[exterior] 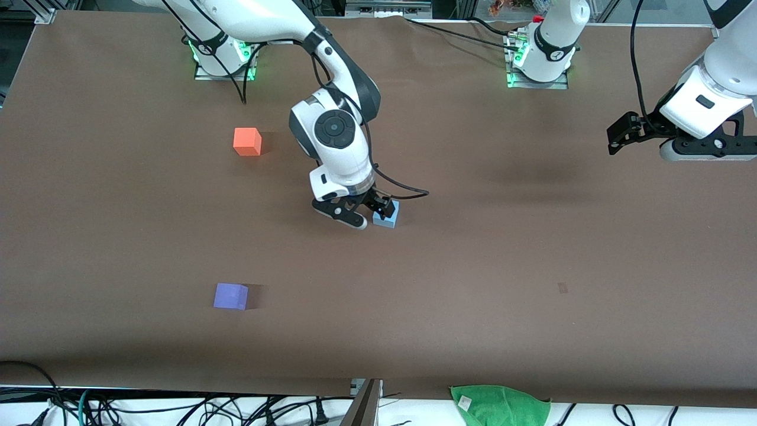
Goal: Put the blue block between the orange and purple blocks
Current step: 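Move the right gripper over the light-blue cube and close on it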
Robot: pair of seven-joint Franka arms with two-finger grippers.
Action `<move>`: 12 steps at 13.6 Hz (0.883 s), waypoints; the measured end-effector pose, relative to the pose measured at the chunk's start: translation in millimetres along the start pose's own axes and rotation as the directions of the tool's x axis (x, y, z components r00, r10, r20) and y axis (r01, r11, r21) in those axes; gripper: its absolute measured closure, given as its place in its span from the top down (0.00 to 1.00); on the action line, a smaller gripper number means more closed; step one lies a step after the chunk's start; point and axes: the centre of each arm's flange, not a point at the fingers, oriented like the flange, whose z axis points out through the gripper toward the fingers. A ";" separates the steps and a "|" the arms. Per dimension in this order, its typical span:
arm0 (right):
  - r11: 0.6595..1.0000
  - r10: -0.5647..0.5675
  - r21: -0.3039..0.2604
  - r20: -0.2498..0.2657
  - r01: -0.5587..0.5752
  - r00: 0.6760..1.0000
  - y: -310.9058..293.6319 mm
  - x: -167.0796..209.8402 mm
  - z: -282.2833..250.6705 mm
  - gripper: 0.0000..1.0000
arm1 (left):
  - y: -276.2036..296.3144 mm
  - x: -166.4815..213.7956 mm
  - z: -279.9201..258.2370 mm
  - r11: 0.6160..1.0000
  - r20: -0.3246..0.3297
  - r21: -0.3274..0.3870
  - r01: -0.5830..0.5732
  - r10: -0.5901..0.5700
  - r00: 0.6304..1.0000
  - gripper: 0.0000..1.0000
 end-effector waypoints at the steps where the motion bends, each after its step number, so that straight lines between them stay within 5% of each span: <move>1: 1.000 -0.003 0.003 -0.002 0.003 1.000 -1.5 -2.7 5.8 1.00 | 0.1 0.4 0.7 1.000 0.001 0.000 0.000 0.000 1.000 1.00; 12: 0.999 -0.036 0.023 -0.032 0.037 0.999 -12.6 -44.2 75.3 1.00 | -0.1 0.7 1.2 1.000 0.004 0.000 -0.001 0.001 1.000 1.00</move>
